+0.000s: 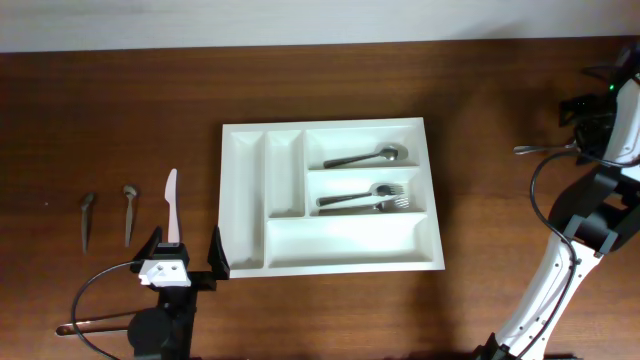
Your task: Pack container
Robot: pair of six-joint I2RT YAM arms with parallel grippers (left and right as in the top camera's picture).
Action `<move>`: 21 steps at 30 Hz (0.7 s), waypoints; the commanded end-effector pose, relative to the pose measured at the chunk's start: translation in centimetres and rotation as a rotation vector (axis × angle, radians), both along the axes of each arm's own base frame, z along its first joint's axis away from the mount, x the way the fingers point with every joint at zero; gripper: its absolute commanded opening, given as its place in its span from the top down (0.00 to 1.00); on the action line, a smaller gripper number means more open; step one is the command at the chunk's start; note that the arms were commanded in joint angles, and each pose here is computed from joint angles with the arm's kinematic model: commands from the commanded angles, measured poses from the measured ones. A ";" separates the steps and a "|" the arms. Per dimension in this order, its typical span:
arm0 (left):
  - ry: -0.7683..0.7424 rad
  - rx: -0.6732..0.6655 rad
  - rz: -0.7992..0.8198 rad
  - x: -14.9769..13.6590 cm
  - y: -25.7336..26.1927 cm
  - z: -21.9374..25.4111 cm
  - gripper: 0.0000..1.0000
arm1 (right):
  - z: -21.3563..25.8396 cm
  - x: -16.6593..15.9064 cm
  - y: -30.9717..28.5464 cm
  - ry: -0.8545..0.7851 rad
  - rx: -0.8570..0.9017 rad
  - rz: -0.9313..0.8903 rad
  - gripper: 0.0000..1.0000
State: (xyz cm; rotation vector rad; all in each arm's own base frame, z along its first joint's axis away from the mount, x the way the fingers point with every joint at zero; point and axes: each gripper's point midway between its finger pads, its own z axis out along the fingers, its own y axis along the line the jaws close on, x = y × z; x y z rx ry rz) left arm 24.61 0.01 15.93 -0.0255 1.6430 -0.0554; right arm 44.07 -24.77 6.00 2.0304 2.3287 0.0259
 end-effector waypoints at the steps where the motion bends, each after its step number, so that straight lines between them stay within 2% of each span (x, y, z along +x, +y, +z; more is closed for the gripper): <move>1: 0.001 -0.005 0.017 0.0 0.3 -0.2 0.01 | -1.0 0.0 0.6 0.006 0.029 -0.023 0.08; 10: 0.001 -0.005 0.017 0.0 0.3 -0.2 0.01 | -3.1 0.5 0.3 -0.004 0.023 -0.025 0.09; 21: 0.001 -0.005 0.017 0.0 0.3 -0.2 0.01 | -3.3 1.4 -0.3 -0.041 0.000 -0.057 0.14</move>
